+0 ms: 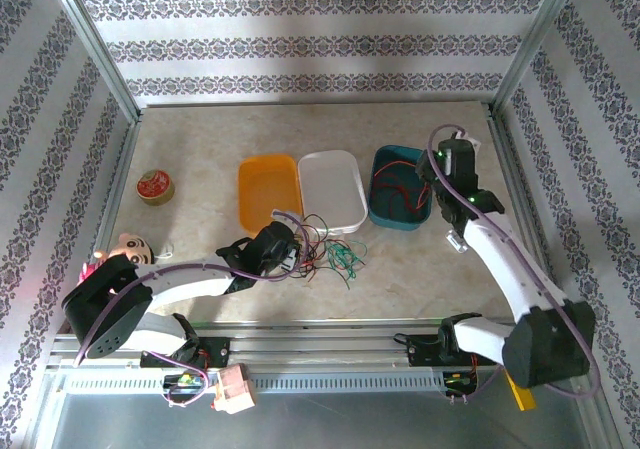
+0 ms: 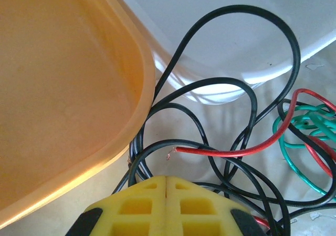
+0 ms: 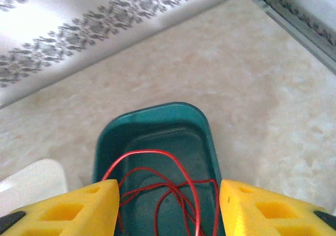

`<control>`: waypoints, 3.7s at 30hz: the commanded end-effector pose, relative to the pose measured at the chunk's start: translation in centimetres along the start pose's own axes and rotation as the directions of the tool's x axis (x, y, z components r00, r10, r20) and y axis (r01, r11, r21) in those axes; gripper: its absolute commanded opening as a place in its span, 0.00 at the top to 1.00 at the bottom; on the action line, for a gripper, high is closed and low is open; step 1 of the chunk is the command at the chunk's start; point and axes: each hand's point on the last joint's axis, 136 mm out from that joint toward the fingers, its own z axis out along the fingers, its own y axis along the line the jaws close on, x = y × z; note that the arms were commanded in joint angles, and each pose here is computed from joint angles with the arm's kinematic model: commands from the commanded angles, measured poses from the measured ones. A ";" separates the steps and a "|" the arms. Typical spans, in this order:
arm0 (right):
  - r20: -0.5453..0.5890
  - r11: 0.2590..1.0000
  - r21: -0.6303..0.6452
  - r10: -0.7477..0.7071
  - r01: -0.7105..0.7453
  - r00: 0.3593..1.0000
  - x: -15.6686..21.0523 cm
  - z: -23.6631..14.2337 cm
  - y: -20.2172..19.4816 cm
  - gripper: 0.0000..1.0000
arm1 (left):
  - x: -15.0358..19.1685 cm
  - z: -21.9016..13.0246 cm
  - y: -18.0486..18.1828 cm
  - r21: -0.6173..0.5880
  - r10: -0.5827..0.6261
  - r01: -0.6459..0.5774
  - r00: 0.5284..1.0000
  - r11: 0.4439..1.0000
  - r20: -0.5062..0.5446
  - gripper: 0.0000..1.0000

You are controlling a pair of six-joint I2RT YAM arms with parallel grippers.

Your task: Untangle the cables

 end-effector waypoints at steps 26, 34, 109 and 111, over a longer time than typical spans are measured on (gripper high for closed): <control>-0.455 0.740 -0.672 -0.388 -0.024 0.802 18.2 -6.6 12.0 0.52 | 1.4 -4.1 -6.5 0.407 0.333 -0.274 0.940 0.871 -0.079 0.63; -0.483 0.765 -0.643 -0.367 -0.037 0.795 18.6 -6.4 11.2 0.53 | 2.1 -2.0 -8.1 0.464 0.373 -0.271 0.917 0.843 -0.142 0.64; -0.306 0.524 -0.852 -0.536 0.025 0.787 18.4 -11.0 19.9 0.74 | -13.6 -14.2 -7.9 0.384 0.140 -0.322 0.892 0.865 0.431 1.00; -0.292 0.554 -0.831 -0.514 0.052 0.806 17.8 -10.4 19.6 0.96 | -13.5 -14.1 -7.7 0.378 0.135 -0.314 0.893 0.871 0.430 1.00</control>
